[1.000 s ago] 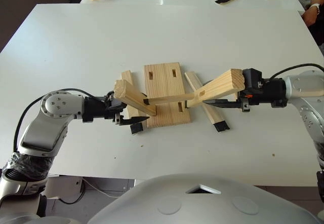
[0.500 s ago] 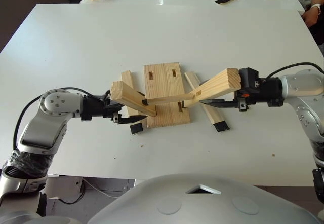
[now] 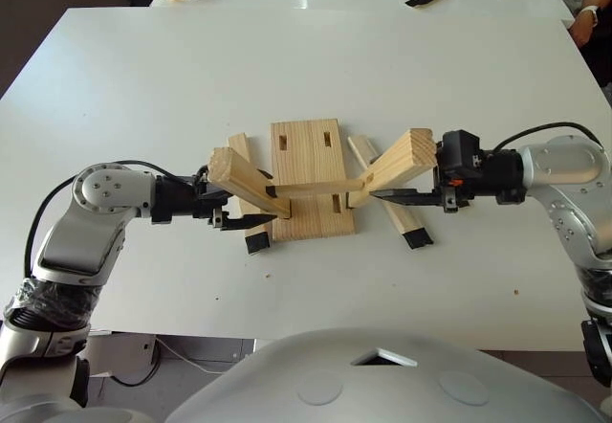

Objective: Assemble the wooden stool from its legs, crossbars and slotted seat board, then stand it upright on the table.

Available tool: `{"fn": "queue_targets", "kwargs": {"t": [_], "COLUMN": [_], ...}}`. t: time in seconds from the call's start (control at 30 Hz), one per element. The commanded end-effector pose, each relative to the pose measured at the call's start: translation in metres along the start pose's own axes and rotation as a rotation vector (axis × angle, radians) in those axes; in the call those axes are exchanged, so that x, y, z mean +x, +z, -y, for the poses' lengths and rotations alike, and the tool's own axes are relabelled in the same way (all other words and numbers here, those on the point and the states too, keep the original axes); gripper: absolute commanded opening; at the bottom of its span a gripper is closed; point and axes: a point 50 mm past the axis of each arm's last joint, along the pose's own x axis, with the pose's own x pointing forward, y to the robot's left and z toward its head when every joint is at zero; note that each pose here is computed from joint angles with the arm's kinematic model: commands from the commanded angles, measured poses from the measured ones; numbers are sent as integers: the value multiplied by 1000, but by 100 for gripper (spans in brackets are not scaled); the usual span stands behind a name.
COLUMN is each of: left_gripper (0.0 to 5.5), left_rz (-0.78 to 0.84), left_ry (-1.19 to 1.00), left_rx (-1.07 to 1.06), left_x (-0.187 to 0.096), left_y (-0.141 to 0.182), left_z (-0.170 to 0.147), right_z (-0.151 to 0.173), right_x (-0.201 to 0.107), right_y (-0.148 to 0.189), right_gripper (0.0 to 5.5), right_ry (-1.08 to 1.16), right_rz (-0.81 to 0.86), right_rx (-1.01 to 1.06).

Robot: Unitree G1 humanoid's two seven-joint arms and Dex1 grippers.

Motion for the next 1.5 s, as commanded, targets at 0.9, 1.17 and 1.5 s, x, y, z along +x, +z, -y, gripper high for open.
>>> {"fn": "queue_targets", "kwargs": {"t": [0.9, 1.17, 1.5], "left_gripper": [363, 363, 363], "left_rz": [-12, -8, -8], "left_ry": [24, 26, 12], "left_rx": [6, 2, -3], "left_x": [-4, -4, -5], "left_y": [0, 0, -1], "left_z": [-8, -8, -11], "right_z": [1, 10, 0], "right_x": [-41, -39, -20], "right_y": [-31, 0, -1], "right_gripper": [204, 204, 204], "right_ry": [-180, -180, -101], "right_rz": [-92, 4, 39], "right_rx": [60, 36, 68]}}
